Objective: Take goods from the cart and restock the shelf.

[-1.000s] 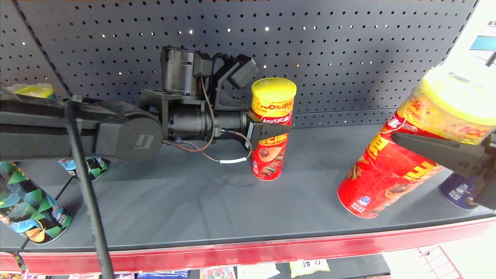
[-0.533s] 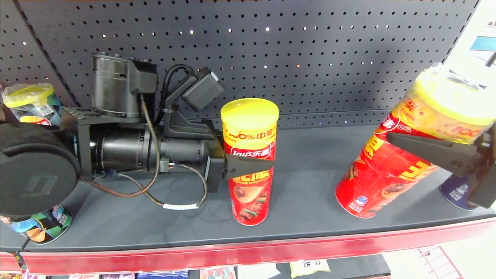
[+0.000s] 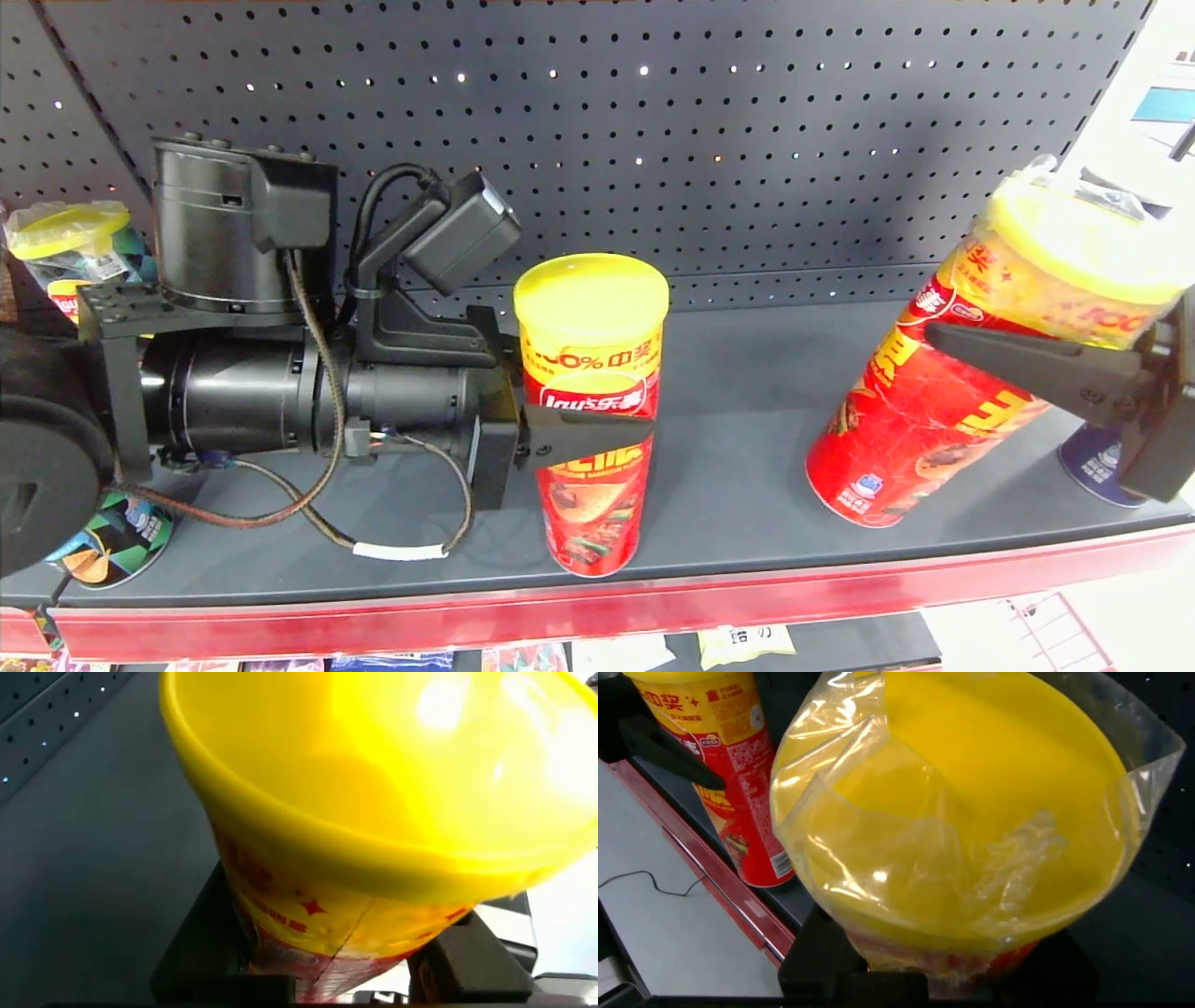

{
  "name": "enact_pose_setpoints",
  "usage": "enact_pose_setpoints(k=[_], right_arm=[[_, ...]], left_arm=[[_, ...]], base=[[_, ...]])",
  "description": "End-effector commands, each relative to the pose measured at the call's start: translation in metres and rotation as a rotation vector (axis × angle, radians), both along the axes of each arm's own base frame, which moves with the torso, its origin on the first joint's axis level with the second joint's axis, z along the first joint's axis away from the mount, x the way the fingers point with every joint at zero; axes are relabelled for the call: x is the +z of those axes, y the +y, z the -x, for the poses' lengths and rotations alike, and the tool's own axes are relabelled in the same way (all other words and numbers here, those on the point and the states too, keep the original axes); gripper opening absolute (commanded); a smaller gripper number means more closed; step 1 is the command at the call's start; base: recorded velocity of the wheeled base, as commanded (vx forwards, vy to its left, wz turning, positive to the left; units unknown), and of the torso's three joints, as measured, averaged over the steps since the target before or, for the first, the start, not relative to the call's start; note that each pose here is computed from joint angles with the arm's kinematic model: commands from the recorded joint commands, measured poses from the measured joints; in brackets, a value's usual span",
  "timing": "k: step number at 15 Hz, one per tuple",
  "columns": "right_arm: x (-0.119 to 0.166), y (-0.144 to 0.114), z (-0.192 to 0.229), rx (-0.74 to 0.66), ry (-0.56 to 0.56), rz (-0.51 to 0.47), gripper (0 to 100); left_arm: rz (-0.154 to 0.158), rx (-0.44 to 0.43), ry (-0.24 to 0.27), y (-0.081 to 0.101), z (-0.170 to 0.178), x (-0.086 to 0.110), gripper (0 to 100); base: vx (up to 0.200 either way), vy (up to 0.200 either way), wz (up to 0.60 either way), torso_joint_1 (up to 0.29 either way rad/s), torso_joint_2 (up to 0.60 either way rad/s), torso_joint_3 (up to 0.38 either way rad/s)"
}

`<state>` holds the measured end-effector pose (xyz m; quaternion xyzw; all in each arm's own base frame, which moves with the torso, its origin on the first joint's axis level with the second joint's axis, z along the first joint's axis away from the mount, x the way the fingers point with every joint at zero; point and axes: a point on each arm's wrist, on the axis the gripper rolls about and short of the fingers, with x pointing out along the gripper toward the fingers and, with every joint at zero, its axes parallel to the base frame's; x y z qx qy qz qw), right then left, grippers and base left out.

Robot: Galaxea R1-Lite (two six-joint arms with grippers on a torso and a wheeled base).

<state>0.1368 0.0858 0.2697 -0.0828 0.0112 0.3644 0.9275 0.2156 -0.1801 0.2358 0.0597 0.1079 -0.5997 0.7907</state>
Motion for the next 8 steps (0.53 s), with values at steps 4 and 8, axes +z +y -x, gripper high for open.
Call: enact_pose_setpoints(k=[4, 8], right_arm=[[0.000, 0.000, 0.000, 0.000, 0.001, 0.001, 0], [0.000, 0.000, 0.000, 0.000, 0.001, 0.001, 0]], left_arm=[[-0.009, 0.006, 0.002, -0.002, 0.003, -0.002, 0], [-0.024, 0.010, 0.017, -0.001, 0.005, -0.011, 0]], base=[[0.000, 0.000, 0.00, 0.000, 0.00, 0.000], [0.000, 0.000, 0.00, 0.000, 0.00, 0.000]])
